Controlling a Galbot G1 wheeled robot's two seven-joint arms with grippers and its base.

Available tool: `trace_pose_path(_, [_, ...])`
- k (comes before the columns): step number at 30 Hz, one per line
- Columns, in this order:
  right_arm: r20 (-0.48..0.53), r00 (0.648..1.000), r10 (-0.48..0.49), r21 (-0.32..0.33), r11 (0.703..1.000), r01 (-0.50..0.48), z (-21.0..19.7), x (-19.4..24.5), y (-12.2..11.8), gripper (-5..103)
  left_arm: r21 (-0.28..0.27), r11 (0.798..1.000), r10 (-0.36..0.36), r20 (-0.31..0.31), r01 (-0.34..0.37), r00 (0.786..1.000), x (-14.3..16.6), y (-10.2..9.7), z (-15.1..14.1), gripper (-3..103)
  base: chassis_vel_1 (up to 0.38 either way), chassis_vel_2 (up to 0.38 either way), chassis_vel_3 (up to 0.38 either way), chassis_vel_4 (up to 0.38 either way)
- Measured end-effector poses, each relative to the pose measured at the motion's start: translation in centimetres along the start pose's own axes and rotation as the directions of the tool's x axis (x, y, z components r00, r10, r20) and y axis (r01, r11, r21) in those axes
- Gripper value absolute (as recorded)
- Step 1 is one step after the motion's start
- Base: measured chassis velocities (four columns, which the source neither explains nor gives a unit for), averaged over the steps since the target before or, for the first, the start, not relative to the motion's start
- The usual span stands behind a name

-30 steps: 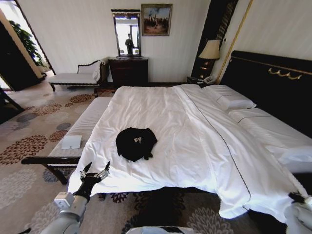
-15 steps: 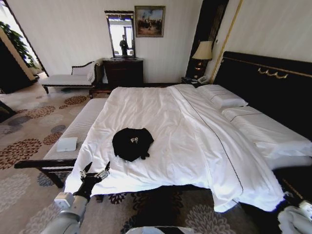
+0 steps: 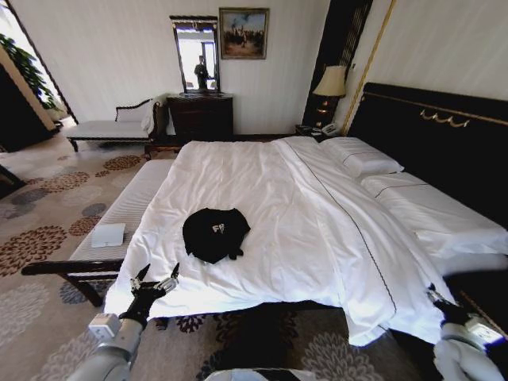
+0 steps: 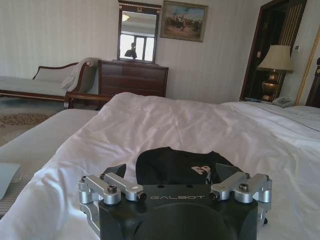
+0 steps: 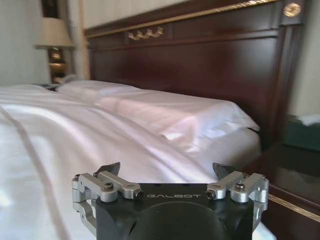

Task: Fold the clothes on the bed.

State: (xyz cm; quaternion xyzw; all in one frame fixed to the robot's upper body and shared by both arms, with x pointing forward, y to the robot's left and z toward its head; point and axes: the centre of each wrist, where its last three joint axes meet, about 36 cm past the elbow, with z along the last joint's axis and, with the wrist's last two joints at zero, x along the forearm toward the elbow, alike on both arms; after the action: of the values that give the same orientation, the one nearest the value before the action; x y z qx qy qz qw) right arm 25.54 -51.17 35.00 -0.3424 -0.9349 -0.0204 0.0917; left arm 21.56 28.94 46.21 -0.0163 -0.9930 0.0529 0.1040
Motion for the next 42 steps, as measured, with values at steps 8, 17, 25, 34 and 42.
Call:
trace_pose_path(8, [0.030, 0.993, -0.112, 0.008, 0.994, 0.111, -1.4, 4.1, 4.8, 100, -0.004, 1.000, -0.001, -0.004, 0.001, 1.000, 0.2, -0.1, 0.1, 100, 0.000, 0.000, 0.000, 0.000])
trace_pose_path(17, [0.034, 0.987, -0.159, 0.046, 0.987, 0.157, -1.0, 7.1, 8.1, 100, -0.004, 1.000, 0.002, 0.000, -0.002, 1.000, 0.1, -0.1, 0.1, 100, 0.072, 0.081, -0.087, -0.095])
trace_pose_path(25, [0.119, 0.958, -0.262, 0.020, 0.965, 0.262, 0.3, 9.3, 9.6, 100, -0.003, 1.000, -0.001, -0.006, 0.001, 1.000, 0.0, -0.1, 0.3, 100, 0.123, 0.150, -0.136, -0.128])
trace_pose_path(34, [0.153, 0.926, -0.345, 0.035, 0.939, 0.343, 1.7, 10.9, 10.1, 100, -0.002, 1.000, 0.008, -0.011, -0.008, 1.000, -0.2, -0.4, 0.4, 100, -0.017, -0.005, 0.006, 0.007])
trace_pose_path(42, [0.139, 0.928, -0.347, 0.069, 0.938, 0.340, 2.3, 11.0, 10.3, 100, -0.009, 1.000, 0.008, -0.012, -0.008, 1.000, -0.3, -0.4, 0.4, 100, -0.013, 0.036, 0.007, -0.039])
